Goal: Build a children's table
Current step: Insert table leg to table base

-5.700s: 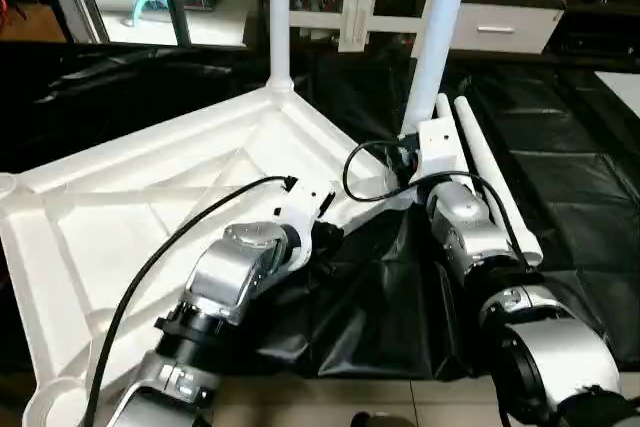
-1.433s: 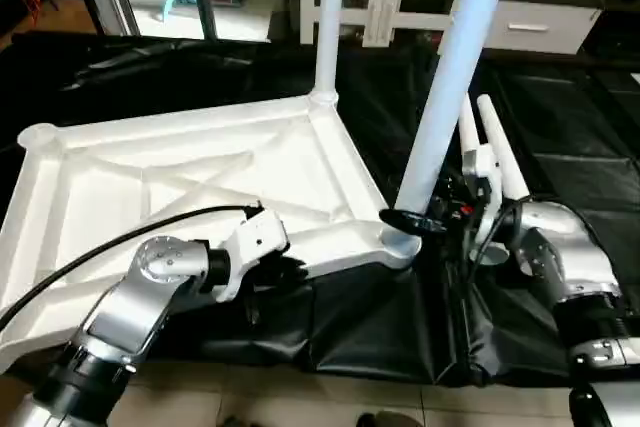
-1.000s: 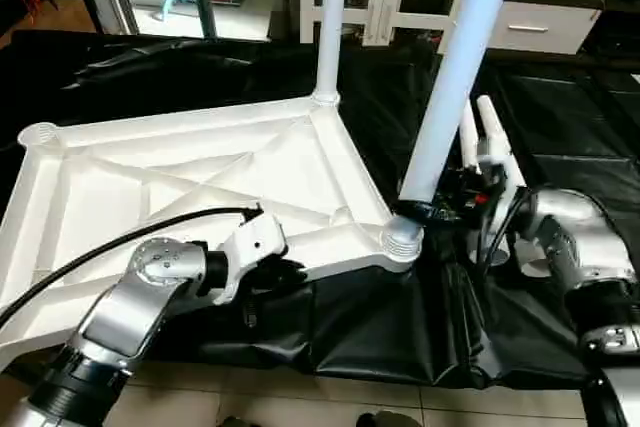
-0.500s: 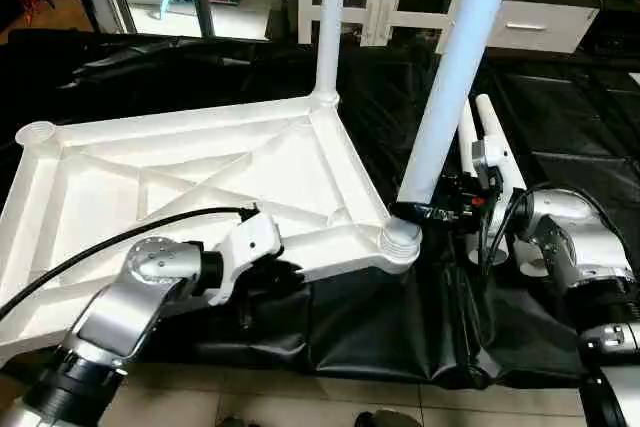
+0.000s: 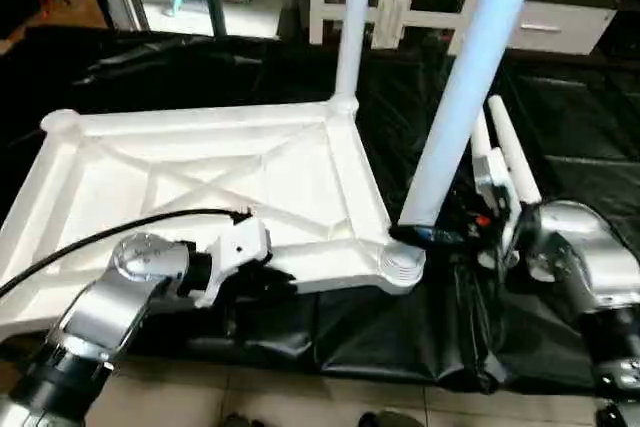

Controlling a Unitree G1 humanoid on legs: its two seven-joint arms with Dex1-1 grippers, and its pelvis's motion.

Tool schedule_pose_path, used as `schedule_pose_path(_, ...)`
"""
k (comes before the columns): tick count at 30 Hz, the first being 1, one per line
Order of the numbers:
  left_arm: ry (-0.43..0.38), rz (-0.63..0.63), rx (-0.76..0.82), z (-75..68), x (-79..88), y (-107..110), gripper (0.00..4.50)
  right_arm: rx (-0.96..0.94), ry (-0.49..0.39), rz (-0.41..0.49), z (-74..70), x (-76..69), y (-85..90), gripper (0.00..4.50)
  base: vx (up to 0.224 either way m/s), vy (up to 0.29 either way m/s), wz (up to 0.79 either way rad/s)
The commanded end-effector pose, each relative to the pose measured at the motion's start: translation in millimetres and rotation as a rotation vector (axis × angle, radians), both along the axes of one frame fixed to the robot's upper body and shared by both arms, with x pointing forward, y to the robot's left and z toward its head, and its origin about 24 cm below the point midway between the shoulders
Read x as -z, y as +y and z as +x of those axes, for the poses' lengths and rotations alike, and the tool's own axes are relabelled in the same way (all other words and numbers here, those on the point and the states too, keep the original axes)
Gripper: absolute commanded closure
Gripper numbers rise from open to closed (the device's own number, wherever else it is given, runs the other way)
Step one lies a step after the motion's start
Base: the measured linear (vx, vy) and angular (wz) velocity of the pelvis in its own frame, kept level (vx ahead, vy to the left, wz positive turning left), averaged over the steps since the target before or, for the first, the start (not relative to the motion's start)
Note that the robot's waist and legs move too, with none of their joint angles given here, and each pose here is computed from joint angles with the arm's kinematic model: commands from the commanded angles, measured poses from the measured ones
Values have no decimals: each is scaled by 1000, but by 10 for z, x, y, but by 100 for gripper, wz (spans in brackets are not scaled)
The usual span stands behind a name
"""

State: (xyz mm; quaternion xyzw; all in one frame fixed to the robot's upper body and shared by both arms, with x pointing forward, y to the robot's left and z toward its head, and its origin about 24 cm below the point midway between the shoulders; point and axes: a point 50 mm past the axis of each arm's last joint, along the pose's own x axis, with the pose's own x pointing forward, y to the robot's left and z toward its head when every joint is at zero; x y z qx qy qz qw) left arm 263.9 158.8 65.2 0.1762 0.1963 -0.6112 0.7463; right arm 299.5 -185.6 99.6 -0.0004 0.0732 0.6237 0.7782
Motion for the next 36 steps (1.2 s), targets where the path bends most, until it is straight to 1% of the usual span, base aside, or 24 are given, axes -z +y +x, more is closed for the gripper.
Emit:
schedule_pose_path(1,-46,-82,58,26,-121,-94,450,-3,-15,-17,-8,-37,-17,167,0,0,0)
schedule_pose_path(5,-53,-79,53,35,-109,-99,450,12,-12,-52,-1,-11,-23,167,0,0,0)
schedule_pose_path(6,-57,-78,48,39,-101,-99,450,32,-12,-90,12,44,-30,167,0,0,0)
schedule_pose_path(9,-58,-78,47,37,-92,-101,450,51,-13,-110,22,104,-15,167,0,0,0)
schedule_pose_path(13,-59,-79,43,29,-84,-102,450,59,-5,-75,11,174,94,167,0,0,0)
schedule_pose_path(15,-60,-80,43,27,-83,-102,450,58,-5,-72,8,183,109,167,0,0,0)
schedule_pose_path(16,-61,-80,41,25,-83,-104,450,62,1,-56,10,197,127,167,0,0,0)
schedule_pose_path(21,-63,-81,38,24,-82,-105,450,61,6,-56,16,213,124,167,0,0,0)
schedule_pose_path(26,-62,-82,38,18,-80,-107,450,78,16,-69,13,248,80,167,0,0,0)
schedule_pose_path(30,-62,-83,40,18,-77,-115,450,66,40,-75,-21,290,80,167,0,0,0)
schedule_pose_path(36,-63,-82,40,20,-77,-117,450,67,43,-71,-12,297,79,167,0,0,0)
